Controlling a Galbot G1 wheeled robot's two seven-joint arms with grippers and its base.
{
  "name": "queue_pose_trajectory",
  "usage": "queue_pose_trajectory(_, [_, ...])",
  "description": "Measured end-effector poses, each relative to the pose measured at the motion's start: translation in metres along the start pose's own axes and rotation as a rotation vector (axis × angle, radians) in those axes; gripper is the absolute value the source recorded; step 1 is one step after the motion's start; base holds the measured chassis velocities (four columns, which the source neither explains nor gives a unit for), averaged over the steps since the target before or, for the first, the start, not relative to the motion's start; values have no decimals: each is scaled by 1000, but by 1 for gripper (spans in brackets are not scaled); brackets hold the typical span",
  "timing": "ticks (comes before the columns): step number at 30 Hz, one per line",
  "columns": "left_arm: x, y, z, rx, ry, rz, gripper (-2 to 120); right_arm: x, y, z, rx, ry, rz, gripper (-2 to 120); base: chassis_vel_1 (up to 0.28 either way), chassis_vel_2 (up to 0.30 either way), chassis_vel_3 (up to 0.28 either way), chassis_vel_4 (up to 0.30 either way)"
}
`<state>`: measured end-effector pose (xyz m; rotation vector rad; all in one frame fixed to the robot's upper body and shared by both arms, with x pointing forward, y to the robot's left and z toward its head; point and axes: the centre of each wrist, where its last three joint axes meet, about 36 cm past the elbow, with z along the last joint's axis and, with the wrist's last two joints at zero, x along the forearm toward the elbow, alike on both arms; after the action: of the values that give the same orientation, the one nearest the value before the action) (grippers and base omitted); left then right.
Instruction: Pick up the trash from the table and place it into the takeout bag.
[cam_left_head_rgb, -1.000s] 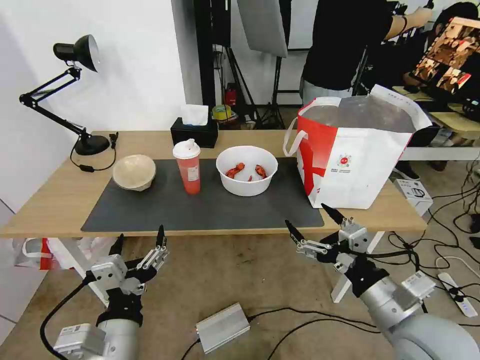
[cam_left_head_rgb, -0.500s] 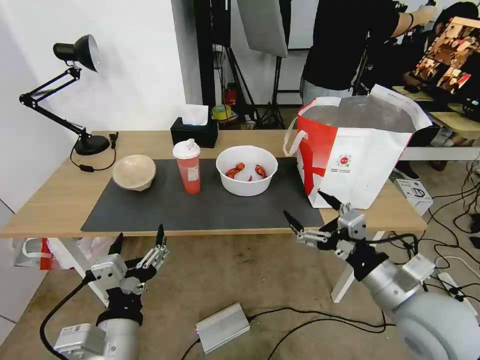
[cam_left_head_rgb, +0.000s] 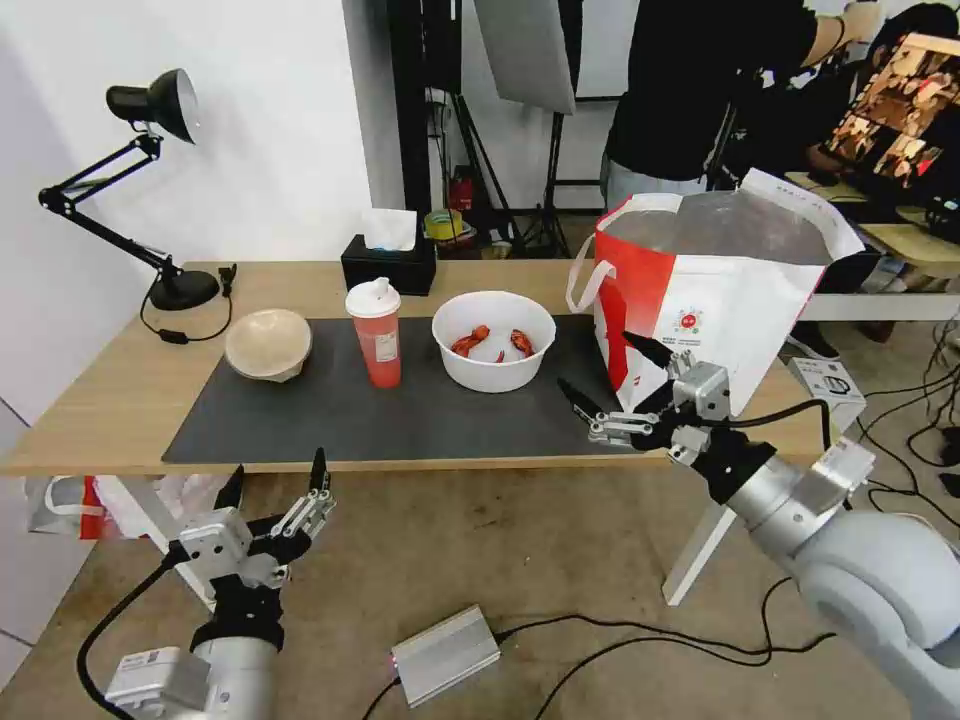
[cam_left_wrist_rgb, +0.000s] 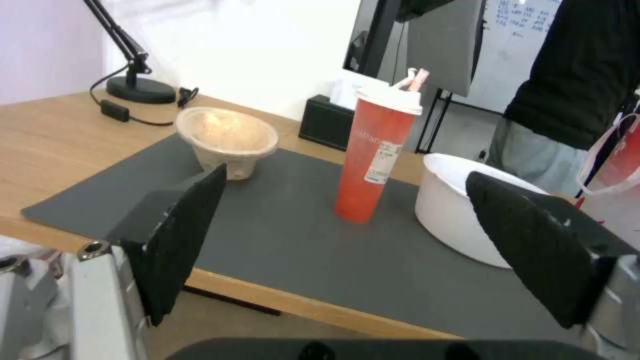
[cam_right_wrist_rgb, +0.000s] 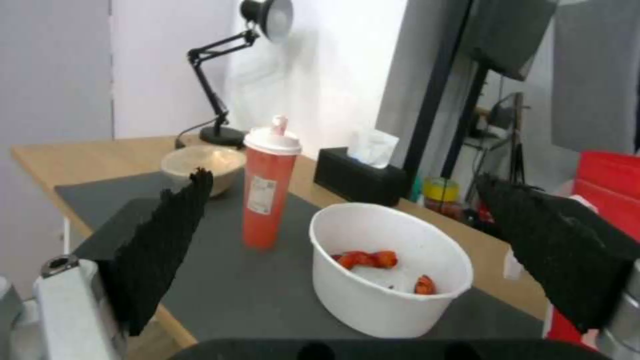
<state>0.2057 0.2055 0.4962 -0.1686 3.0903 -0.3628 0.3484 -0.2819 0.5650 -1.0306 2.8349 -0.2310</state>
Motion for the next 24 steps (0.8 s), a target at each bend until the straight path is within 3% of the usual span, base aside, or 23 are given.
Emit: queue_pose_trajectory(24, [-1, 0, 3, -1, -9, 4, 97, -24, -31, -4, 28, 16, -153, 100, 0, 0, 0, 0])
